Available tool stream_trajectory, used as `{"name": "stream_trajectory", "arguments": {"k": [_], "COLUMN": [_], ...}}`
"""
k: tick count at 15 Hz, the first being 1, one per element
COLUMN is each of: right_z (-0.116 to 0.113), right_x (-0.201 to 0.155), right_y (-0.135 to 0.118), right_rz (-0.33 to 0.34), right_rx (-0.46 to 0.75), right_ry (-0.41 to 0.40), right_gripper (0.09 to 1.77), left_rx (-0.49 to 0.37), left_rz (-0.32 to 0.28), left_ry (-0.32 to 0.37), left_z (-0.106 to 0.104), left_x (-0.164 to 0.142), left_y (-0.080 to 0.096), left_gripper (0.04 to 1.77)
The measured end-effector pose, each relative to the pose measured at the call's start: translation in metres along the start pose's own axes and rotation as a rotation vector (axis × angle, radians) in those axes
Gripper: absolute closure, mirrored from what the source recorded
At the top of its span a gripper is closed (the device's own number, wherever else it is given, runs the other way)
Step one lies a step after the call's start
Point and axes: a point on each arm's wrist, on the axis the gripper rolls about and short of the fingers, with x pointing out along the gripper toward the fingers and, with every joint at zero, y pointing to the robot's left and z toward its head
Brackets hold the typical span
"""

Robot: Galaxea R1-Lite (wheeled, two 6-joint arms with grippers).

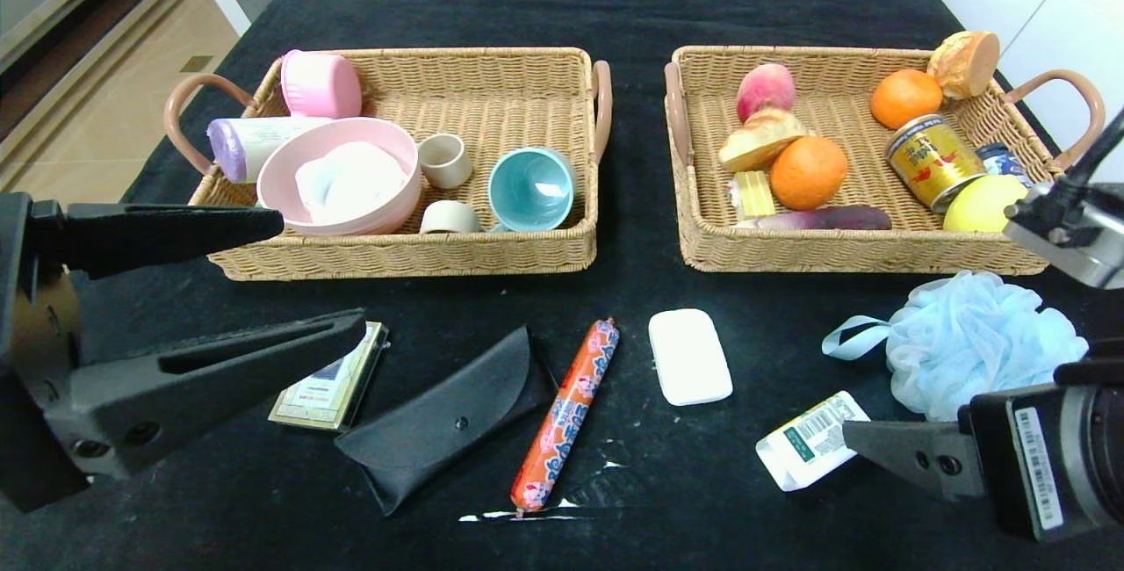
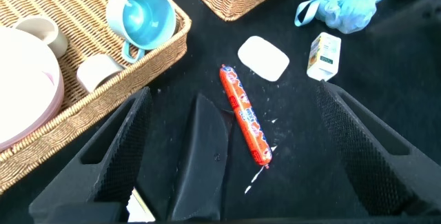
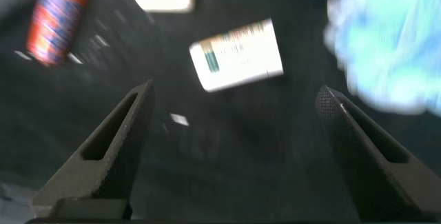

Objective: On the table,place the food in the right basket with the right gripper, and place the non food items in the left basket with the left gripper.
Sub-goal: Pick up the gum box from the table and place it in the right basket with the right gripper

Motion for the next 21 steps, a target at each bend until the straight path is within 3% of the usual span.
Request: {"name": "stream_trajectory", "arguments": {"k": [4,9,13,18,21], "right_z": [-0.005,0.001,0.017,0.034,0.038], "right_x": [0.009,0.034,0.044,0.057,0.071], "right_y": [0.005,0.016,0.018,0.011,0.006], "right_rz": [-0.063,-0.129,-0.075,-0.108,-0.116], "right_rx": [0.173,0.369,0.481,0.572,0.609], "right_ry": [0.091,0.138,0.201,0.185,0.230], "right_gripper": [0.16,0.16,0.16,0.16,0.16], "left_rx": [-0.002,-0.004,-0.006,-0.007,-0.006], "left_rz": [-0.003,-0.005,-0.005,-0.007,-0.006], "left_ry": [0.009,0.020,0.025,0.028,0.026], "left_z": [-0.002,-0.004,-0.005,-0.005,-0.005], "left_x": [0.002,0.005,0.006,0.006,0.006], "left_y": [0.000,0.001,0.001,0.001,0.001], "left_gripper": [0.09,0.09,0.09,0.09,0.09]}}
